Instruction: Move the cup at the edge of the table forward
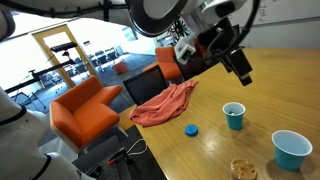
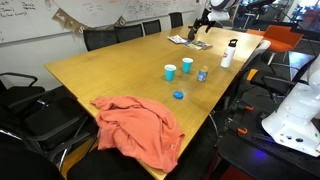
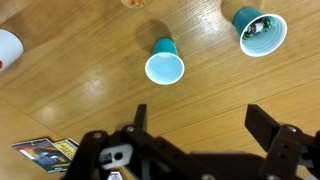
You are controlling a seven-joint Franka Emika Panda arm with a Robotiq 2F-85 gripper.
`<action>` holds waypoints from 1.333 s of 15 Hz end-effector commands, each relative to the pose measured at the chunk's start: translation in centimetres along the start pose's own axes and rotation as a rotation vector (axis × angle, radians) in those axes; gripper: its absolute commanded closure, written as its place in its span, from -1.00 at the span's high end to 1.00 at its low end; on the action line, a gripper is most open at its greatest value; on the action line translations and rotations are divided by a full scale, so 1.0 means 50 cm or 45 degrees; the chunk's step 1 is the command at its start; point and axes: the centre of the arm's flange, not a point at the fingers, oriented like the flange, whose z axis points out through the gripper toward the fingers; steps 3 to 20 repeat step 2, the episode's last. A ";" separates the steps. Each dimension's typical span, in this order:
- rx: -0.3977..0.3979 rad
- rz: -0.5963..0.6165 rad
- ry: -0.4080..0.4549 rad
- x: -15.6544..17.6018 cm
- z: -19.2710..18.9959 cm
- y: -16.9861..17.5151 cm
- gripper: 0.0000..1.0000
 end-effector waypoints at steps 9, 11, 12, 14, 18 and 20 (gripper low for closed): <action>-0.014 0.077 -0.004 -0.181 -0.093 -0.016 1.00; -0.014 0.077 -0.004 -0.181 -0.093 -0.016 1.00; -0.014 0.077 -0.004 -0.181 -0.093 -0.016 1.00; -0.014 0.077 -0.004 -0.181 -0.093 -0.016 1.00; -0.014 0.077 -0.004 -0.181 -0.093 -0.016 1.00; -0.014 0.077 -0.004 -0.181 -0.093 -0.016 1.00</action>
